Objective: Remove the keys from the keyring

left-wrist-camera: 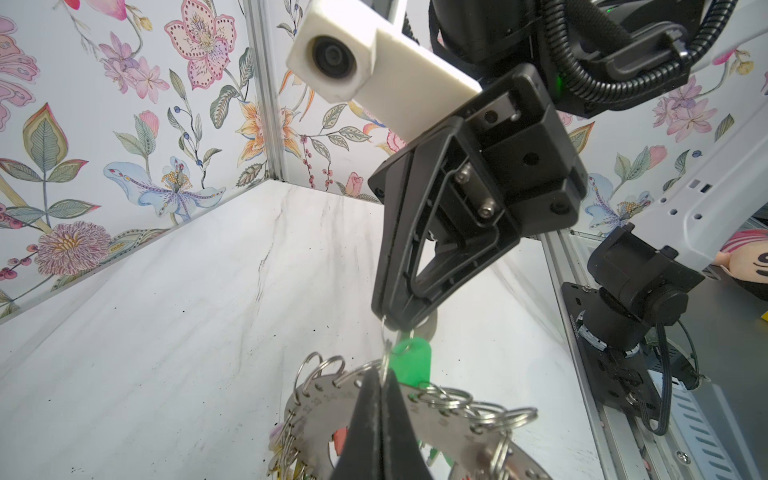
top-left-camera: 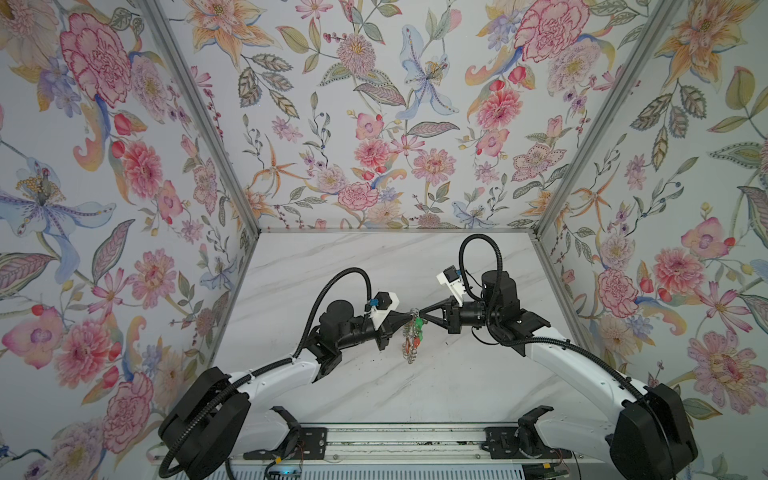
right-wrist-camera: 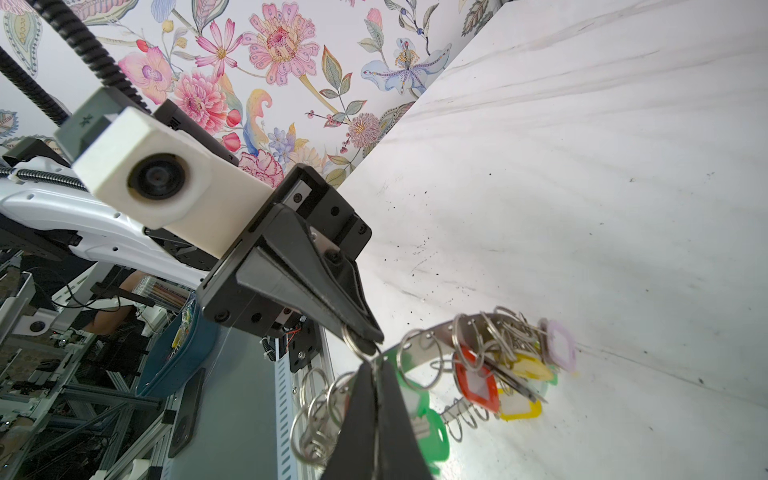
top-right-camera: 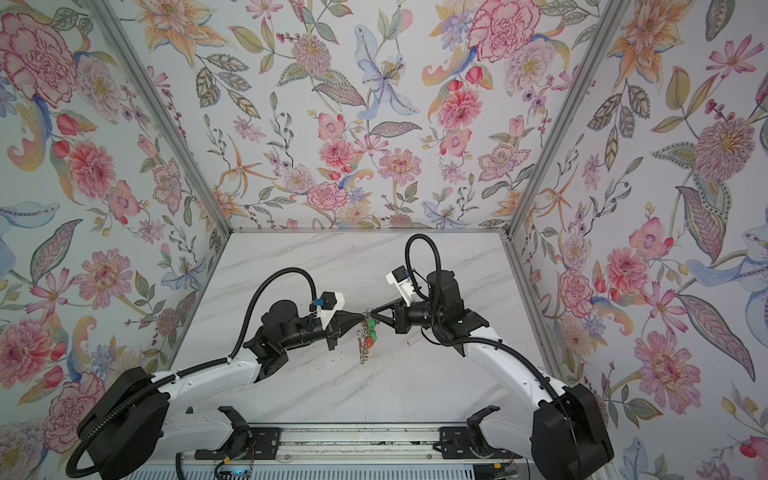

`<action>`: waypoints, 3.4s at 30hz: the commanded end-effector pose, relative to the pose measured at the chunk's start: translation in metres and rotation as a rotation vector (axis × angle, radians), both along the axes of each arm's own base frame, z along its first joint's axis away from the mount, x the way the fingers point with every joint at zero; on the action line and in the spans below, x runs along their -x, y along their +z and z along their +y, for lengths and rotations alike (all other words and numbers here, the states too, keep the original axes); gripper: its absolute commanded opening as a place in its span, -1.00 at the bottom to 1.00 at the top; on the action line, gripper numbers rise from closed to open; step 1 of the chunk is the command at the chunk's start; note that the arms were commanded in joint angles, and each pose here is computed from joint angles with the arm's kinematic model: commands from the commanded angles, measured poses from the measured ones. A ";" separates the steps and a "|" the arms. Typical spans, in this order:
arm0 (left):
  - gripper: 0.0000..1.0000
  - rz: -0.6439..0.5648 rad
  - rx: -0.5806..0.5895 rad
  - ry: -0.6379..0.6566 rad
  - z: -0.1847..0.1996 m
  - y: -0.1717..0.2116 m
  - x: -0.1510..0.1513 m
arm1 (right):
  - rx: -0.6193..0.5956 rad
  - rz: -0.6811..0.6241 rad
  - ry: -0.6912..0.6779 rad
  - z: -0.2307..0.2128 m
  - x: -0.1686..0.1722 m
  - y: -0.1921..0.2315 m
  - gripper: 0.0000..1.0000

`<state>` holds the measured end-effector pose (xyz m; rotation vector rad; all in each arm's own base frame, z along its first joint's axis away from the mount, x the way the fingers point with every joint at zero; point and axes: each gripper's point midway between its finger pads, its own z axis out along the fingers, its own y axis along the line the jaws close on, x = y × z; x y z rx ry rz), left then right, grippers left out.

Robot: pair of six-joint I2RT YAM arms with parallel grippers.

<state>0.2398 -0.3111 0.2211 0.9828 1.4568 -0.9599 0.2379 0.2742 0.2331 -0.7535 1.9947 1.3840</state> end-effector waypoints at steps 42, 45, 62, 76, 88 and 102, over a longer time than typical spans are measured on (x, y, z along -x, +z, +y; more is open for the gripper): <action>-1.00 0.097 -0.246 0.207 0.014 -0.061 -0.047 | 0.012 -0.019 -0.195 -0.012 -0.042 0.045 -1.00; -1.00 0.105 -0.260 0.212 0.013 -0.064 -0.049 | 0.012 -0.023 -0.200 -0.012 -0.045 0.048 -1.00; -1.00 0.081 -0.270 0.189 0.011 -0.061 -0.045 | 0.200 0.078 -0.211 -0.020 -0.051 -0.030 -0.98; -1.00 0.014 -0.152 0.028 -0.008 -0.034 -0.026 | 0.308 0.098 -0.148 -0.004 -0.026 -0.084 -0.25; -1.00 0.014 -0.113 -0.057 -0.011 -0.028 -0.016 | 0.209 0.049 -0.016 0.009 -0.006 -0.074 -0.06; -1.00 0.019 -0.082 -0.062 -0.010 -0.023 -0.014 | 0.193 0.026 -0.005 0.016 -0.002 -0.072 -0.09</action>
